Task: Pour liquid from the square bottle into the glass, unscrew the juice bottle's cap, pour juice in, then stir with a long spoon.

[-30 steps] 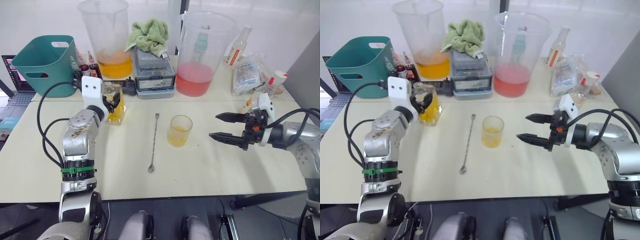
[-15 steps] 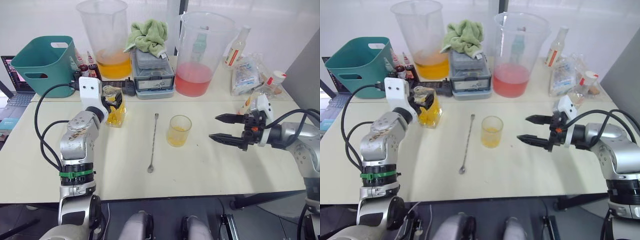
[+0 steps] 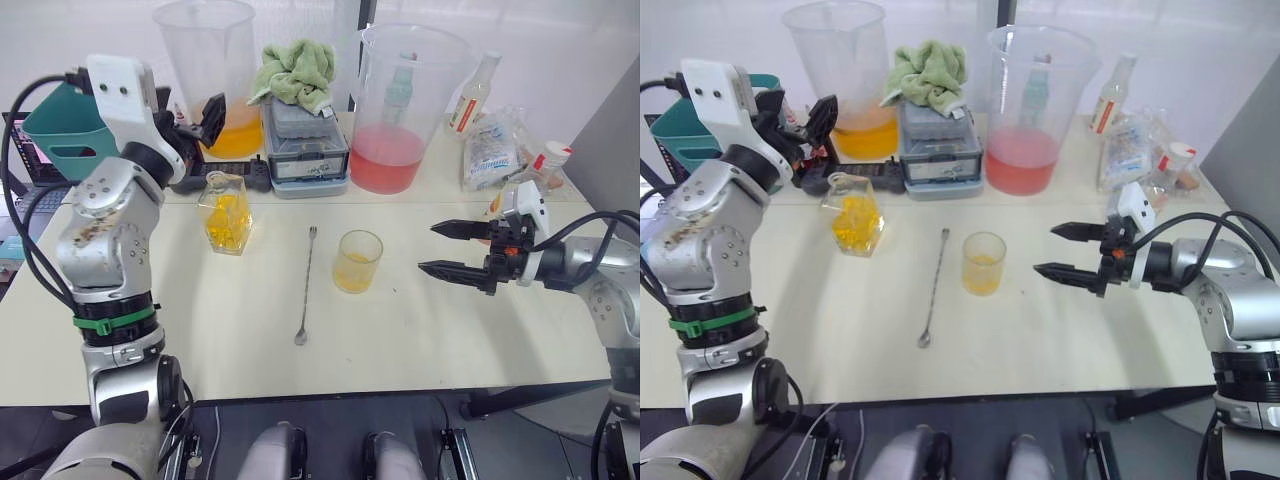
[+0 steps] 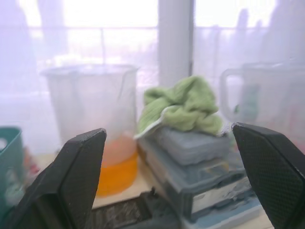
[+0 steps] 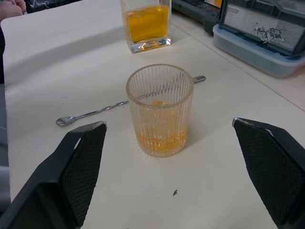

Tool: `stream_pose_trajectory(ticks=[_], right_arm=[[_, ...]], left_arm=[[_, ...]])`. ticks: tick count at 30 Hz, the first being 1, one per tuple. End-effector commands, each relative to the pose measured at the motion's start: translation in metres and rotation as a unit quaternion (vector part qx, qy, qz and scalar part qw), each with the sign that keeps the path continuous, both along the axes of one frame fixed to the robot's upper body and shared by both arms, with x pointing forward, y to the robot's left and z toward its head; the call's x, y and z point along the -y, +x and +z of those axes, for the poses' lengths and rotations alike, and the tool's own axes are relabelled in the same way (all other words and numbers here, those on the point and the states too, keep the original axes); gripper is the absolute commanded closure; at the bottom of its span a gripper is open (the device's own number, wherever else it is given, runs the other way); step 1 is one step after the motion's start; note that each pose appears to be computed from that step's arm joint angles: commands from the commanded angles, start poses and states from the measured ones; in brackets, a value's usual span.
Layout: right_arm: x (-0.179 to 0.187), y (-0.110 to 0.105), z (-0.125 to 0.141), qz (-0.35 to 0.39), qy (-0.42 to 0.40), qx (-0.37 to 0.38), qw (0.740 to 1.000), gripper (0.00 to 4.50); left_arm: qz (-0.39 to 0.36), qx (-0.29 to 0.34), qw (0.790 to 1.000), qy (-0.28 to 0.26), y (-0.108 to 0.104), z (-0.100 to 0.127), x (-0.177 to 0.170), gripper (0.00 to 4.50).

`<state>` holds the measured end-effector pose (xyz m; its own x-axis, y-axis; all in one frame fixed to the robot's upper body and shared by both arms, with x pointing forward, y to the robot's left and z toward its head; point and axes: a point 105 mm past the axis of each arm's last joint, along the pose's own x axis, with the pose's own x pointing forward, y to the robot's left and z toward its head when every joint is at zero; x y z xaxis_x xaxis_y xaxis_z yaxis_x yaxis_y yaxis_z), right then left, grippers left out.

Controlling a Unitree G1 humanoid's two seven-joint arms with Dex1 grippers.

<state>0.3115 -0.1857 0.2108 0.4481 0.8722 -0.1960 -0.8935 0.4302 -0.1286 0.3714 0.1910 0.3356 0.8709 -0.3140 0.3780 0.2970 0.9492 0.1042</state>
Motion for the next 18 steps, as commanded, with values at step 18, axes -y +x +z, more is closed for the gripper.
stream_pose_trajectory(ticks=[18], right_arm=[[0.054, -0.03, -0.006, -0.145, 0.061, 0.055, 0.986, 0.0]], left_arm=[[-0.242, -0.19, 0.941, 0.143, -0.086, -0.122, -0.015, 0.03]])
